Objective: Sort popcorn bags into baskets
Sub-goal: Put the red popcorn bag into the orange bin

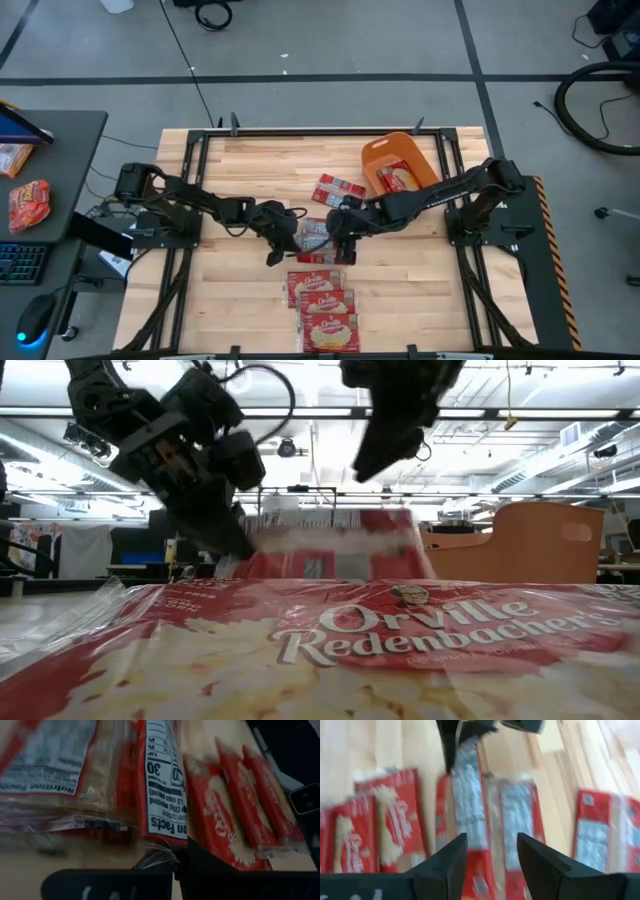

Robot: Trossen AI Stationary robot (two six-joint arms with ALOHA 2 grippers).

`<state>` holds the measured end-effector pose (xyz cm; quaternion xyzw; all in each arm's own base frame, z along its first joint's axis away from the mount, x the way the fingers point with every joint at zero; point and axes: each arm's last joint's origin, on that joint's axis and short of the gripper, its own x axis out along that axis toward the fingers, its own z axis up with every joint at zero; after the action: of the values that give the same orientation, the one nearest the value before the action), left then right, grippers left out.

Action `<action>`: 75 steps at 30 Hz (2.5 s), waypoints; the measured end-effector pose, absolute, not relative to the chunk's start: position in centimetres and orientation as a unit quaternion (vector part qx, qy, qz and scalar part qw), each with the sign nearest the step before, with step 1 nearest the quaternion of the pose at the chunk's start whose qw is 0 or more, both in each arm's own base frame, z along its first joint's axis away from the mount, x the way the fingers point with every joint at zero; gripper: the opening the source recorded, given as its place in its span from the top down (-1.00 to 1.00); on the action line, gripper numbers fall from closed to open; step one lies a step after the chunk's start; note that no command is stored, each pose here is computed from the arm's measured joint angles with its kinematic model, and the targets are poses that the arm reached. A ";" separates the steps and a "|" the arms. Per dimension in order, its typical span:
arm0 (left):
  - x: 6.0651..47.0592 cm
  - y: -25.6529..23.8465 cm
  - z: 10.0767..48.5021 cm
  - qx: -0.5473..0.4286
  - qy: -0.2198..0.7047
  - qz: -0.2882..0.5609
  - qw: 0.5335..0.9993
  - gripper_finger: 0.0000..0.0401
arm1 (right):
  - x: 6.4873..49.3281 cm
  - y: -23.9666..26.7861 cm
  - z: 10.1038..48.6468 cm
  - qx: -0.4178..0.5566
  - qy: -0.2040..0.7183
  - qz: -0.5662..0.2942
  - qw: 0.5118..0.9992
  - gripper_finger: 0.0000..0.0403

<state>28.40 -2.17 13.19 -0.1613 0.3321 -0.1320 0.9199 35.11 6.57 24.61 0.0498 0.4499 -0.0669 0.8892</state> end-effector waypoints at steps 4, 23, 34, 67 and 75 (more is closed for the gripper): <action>28.3 -2.5 14.1 -0.122 0.310 -0.123 0.935 0.93 | 35.8 6.0 24.3 0.057 0.440 -0.069 0.894 0.04; 28.1 -2.8 16.1 -0.044 0.256 -0.095 0.961 0.92 | 36.5 5.5 23.1 0.095 0.465 -0.003 0.880 0.24; 28.0 -2.8 16.0 -0.052 0.265 -0.089 0.959 0.78 | 36.3 5.4 22.9 0.098 0.476 0.004 0.874 0.88; 27.3 -3.3 15.1 -0.063 0.324 -0.094 0.939 0.26 | 24.8 -6.0 27.9 0.131 0.476 -0.437 0.752 0.85; 27.3 -3.4 15.1 -0.064 0.325 -0.095 0.939 0.26 | 23.4 -7.1 24.3 0.195 0.479 -0.428 0.741 0.75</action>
<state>27.30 -3.40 15.06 -0.0640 0.3251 -0.0955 0.9387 23.44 -7.07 24.30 0.1952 0.4788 -0.4277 0.7415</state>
